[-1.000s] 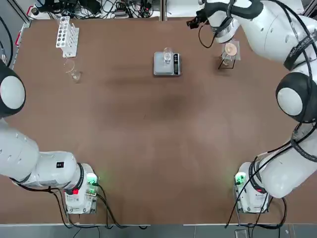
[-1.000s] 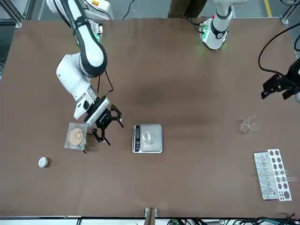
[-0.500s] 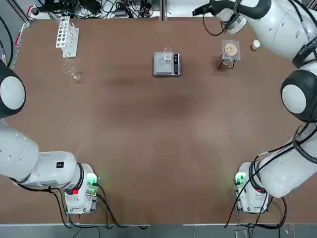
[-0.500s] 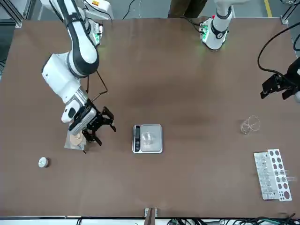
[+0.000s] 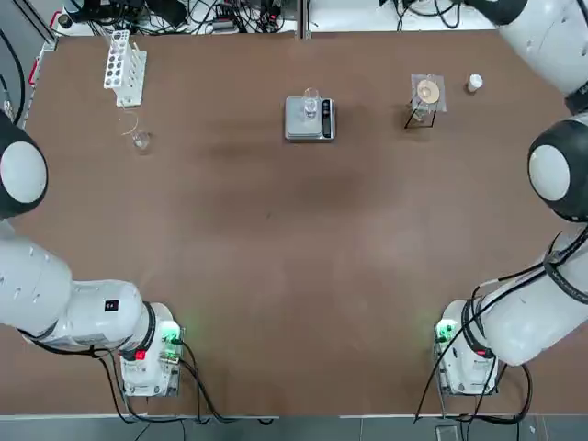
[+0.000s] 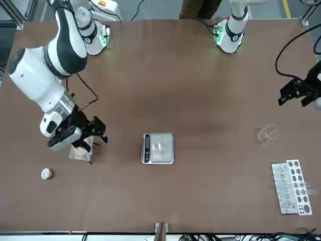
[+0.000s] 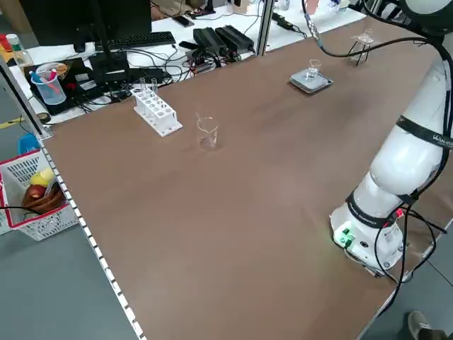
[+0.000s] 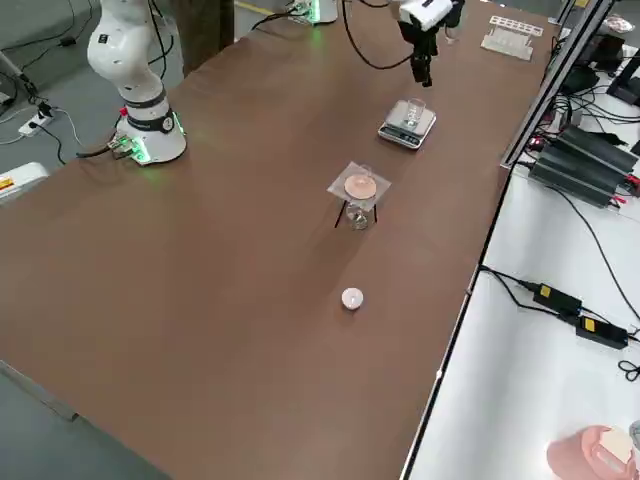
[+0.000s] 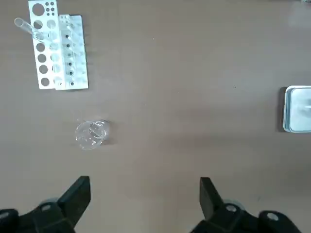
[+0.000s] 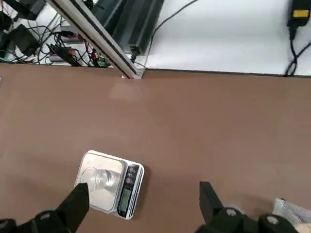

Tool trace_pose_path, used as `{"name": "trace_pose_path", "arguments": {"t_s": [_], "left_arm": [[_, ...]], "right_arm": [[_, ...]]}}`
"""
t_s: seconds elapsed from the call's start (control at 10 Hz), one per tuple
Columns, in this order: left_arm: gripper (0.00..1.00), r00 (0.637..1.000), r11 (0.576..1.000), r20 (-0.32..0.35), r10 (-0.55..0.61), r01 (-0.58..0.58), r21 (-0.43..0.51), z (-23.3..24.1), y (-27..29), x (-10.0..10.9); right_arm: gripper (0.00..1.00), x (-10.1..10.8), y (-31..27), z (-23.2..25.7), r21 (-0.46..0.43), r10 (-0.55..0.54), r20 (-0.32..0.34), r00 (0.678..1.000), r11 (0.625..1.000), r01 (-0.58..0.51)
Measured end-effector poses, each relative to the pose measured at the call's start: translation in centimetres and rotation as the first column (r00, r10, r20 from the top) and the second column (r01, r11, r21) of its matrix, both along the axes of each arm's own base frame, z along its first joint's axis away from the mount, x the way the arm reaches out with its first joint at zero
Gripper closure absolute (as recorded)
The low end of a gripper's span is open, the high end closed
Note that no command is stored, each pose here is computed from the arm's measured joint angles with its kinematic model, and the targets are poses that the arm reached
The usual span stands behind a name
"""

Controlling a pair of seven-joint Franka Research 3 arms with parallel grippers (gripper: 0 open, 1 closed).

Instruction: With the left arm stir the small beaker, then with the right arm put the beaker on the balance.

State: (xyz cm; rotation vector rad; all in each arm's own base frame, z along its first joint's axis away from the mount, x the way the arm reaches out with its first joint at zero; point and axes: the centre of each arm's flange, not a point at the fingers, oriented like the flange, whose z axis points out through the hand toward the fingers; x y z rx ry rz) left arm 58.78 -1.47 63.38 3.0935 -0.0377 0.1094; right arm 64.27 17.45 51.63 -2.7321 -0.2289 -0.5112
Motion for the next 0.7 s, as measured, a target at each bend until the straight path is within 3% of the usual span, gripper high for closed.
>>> {"name": "trace_pose_path", "arguments": {"t_s": [0.2, 0.5, 0.7], "left_arm": [[0.01, 1.0, 1.0, 0.006, -0.001, 0.001, 0.0, 0.4, 0.0, -0.2], [0.01, 1.0, 1.0, 0.01, -0.01, 0.01, 0.0, 0.6, -0.6, -0.3], [0.01, 1.0, 1.0, 0.012, -0.021, 0.021, -0.001, 0.8, -1.2, -0.4]], "right_arm": [[0.0, -0.1, -1.9, 1.1, -0.071, -0.041, -0.059, 0.997, 0.997, 0.037], [0.0, -1.7, -3.2, 4.9, -0.21, -0.035, -0.126, 0.991, 0.978, 0.008], [0.0, -2.2, -6.2, 7.2, -0.247, -0.066, -0.183, 0.981, 0.969, 0.019]]}}
